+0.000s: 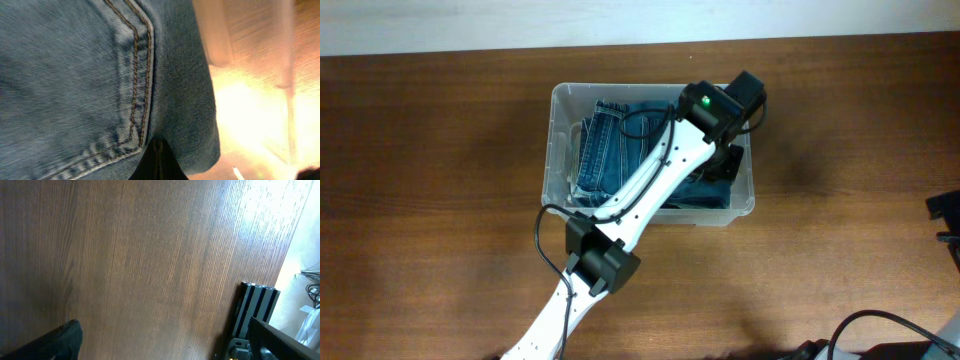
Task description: Pack container
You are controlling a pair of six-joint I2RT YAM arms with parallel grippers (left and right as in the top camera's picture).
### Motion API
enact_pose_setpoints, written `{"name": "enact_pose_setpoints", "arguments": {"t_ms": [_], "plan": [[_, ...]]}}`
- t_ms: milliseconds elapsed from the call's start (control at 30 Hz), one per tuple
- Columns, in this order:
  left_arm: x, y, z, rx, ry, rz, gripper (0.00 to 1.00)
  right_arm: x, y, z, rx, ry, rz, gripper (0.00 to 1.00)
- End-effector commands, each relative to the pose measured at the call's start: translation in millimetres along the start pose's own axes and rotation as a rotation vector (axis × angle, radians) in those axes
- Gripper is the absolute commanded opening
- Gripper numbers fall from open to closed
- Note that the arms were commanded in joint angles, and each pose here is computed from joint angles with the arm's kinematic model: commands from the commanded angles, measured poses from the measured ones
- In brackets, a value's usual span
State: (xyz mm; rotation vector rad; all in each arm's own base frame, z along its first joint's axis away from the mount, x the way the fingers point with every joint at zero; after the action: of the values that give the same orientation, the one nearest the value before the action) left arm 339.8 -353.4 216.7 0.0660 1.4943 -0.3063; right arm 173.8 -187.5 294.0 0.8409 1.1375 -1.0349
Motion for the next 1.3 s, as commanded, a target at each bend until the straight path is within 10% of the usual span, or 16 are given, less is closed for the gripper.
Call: {"name": "enact_pose_setpoints", "arguments": {"t_ms": [0, 1267], "plan": [[27.6, 3.7, 2.5, -0.029, 0.057, 0.026, 0.01, 0.8, -1.2, -0.2, 0.011, 0.001, -0.006, 0.98], [-40.8, 88.6, 34.8, -0.135, -0.07, 0.025, 0.05, 0.8, -1.2, -0.2, 0.011, 0.001, -0.006, 0.98]]}}
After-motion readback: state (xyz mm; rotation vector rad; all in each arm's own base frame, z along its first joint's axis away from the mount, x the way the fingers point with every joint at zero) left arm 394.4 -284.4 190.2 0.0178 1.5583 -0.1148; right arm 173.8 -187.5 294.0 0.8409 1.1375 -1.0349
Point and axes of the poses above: each gripper's point midway between its finger pads, its own x axis out along the fingers, its own y axis along the line the jaws close on, z = x × y, the point moved 9 cm from there along -x, back along the fingers, and after that the axes turned 9 degrees about -x, right-handed, at the moved point
